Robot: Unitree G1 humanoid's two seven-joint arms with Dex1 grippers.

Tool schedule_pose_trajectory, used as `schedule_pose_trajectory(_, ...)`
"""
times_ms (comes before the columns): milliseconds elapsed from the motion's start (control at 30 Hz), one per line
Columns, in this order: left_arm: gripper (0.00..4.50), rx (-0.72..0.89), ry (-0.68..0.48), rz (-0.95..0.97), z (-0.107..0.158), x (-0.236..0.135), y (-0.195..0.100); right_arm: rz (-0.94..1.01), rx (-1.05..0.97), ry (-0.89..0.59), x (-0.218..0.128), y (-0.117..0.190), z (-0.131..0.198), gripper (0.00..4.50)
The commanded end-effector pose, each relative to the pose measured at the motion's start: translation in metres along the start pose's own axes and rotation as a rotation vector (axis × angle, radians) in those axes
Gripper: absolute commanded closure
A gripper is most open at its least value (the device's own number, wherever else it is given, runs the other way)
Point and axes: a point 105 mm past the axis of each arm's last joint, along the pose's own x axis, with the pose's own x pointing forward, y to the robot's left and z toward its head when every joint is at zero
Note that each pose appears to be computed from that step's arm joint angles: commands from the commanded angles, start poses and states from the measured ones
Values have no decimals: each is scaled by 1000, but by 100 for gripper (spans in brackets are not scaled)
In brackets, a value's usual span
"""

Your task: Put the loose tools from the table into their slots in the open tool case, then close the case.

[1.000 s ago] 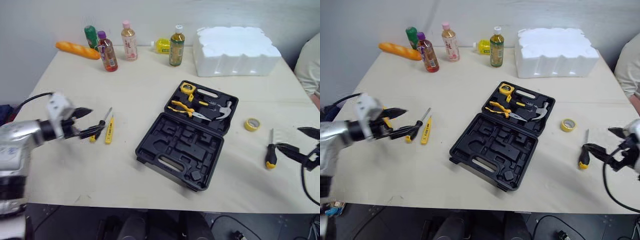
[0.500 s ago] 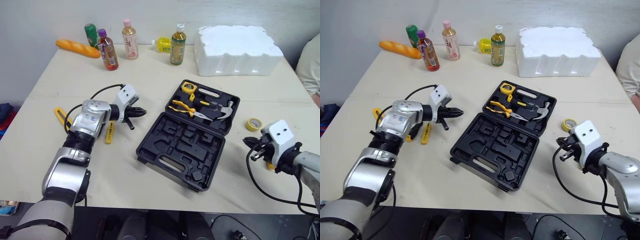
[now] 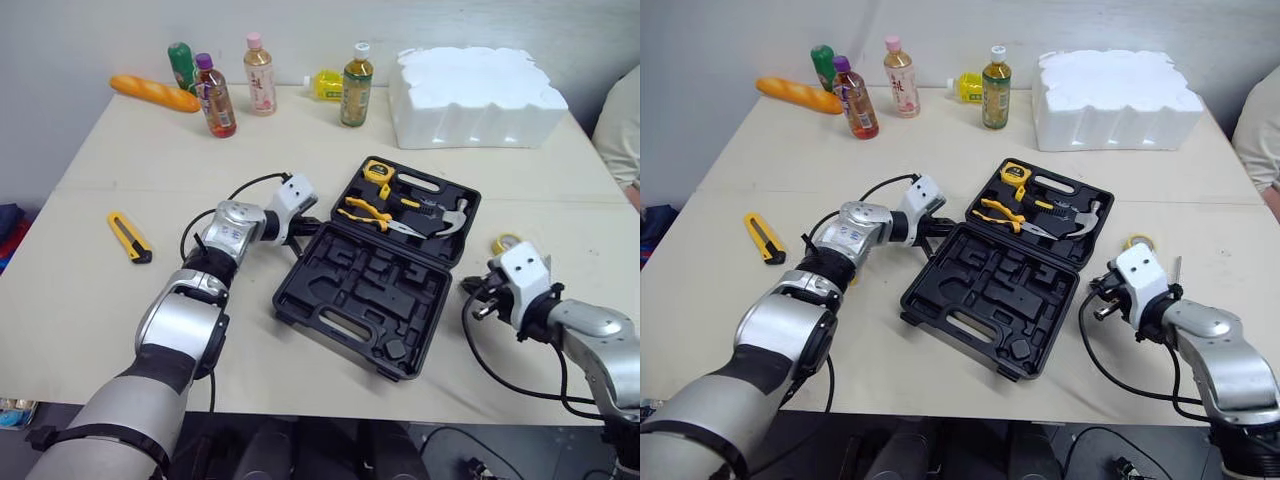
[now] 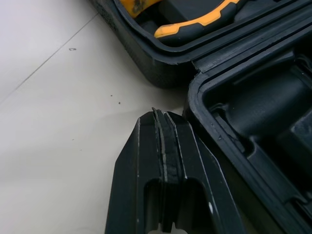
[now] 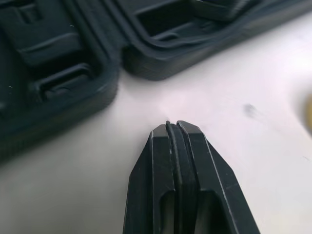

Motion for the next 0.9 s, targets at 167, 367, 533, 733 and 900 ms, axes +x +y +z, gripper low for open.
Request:
schedule_pose_trajectory(167,443,47,-25,-5,15,6,-3,16,-36,-40,7,1,14,450)
schedule_pose_trajectory(367,443,65,-15,-64,12,7,-11,47,-67,-38,14,4,17,450)
schedule_pose_trajectory(533,443,72,4,13,10,5,0,27,-80,-29,11,-5,16,450)
schedule_pose_trajectory(733,443,74,-17,0,18,10,-4,30,-98,-32,14,-5,17,450)
schedule_pose_trajectory(900,443,81,-28,-43,18,14,-13,50,-133,-41,18,-2,23,450)
